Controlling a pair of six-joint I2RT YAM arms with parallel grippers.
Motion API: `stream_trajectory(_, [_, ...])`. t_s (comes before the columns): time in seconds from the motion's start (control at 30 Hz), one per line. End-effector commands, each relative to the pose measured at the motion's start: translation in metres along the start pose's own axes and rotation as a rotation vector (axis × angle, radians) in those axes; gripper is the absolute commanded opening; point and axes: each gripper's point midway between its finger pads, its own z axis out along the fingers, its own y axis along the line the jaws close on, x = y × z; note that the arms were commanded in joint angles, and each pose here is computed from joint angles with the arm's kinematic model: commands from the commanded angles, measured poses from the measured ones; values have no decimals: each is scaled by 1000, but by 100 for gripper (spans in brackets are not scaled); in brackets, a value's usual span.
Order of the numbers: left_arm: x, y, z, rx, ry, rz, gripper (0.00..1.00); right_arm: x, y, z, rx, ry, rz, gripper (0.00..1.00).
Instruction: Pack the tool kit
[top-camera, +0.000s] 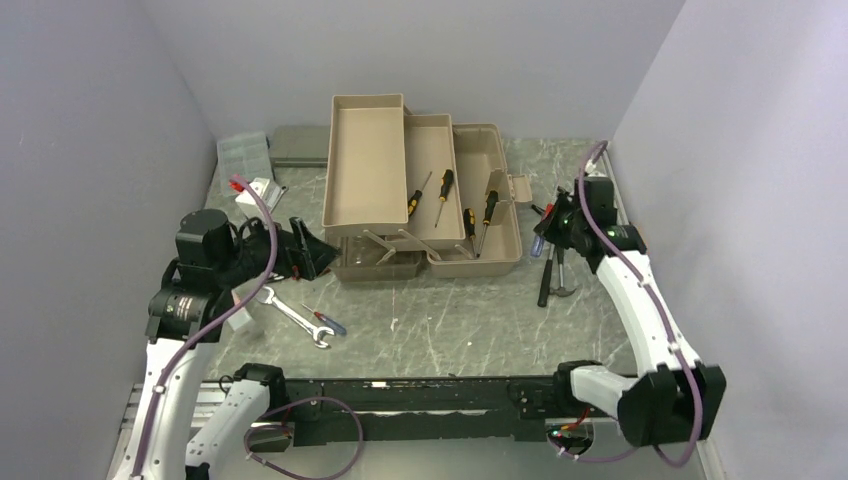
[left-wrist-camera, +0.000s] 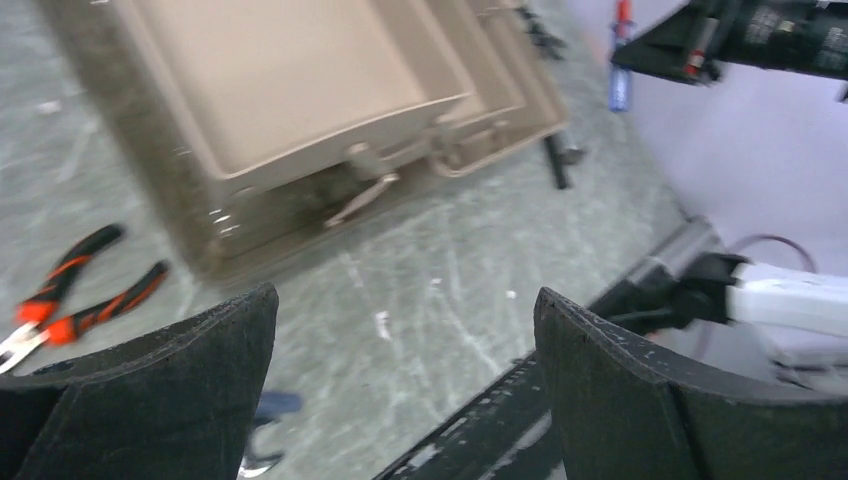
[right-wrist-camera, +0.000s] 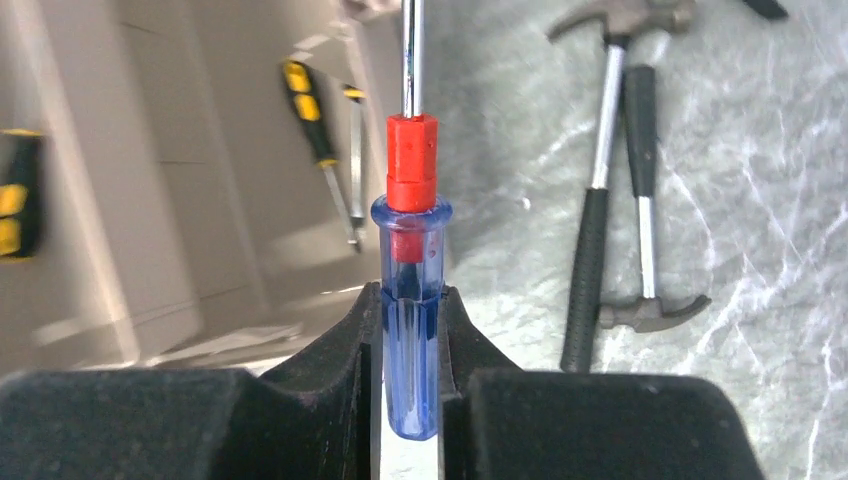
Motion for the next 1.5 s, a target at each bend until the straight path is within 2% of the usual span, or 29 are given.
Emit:
stream_trajectory(0.0, [-17,-62,0,358,-44,-45,99,-23,43,-54,-230,-87,-54,0])
stream_trajectory(0.07, [-23,-79,3,452,-75,-51,99,-26,75,-74,-410,-98,-54,0])
stream_trajectory(0.2, [-22,-109,16,540,-71,-46,97,-16,140,-113,-761,-22,-23,0])
stream_trajectory(0.37, [-24,-142,36,635,-37,-72,90,1,200,-150,-931,-22,-112,0])
stream_trajectory(0.5, [-24,-162,49,662,-29,-51,85,10,230,-172,-1069,16,-103,0])
stream_trajectory(0.77, [-21,-174,76,663,-64,-70,78,9,257,-206,-1227,-10,-48,0])
stream_trajectory(0.9, [-30,-184,84,668,-115,-71,71,15,268,-210,-1267,3,-31,0])
stream_trajectory(1.13, [-32,-190,94,668,-115,-76,63,24,281,-215,-1302,18,-52,0])
stream_trajectory(1.2, [-34,-192,93,679,-119,-78,51,28,283,-213,-1301,25,-55,0])
stream_trajectory(1.3, [-34,-194,93,684,-122,-73,12,30,282,-210,-1295,24,-53,0])
stream_trajectory(1.33, [-34,-191,94,667,-123,-72,1,30,281,-209,-1288,19,-54,7])
stream_trajectory(1.37, [-34,-187,94,637,-123,-71,0,30,280,-207,-1273,11,-57,17])
stream_trajectory(1.4, [-33,-178,97,583,-118,-70,0,28,278,-205,-1252,0,-58,39])
stream_trajectory(1.43, [-34,-171,97,537,-119,-63,0,26,276,-203,-1229,-17,-61,52])
stream_trajectory(1.47, [-35,-162,97,483,-117,-52,0,24,272,-199,-1194,-27,-59,61])
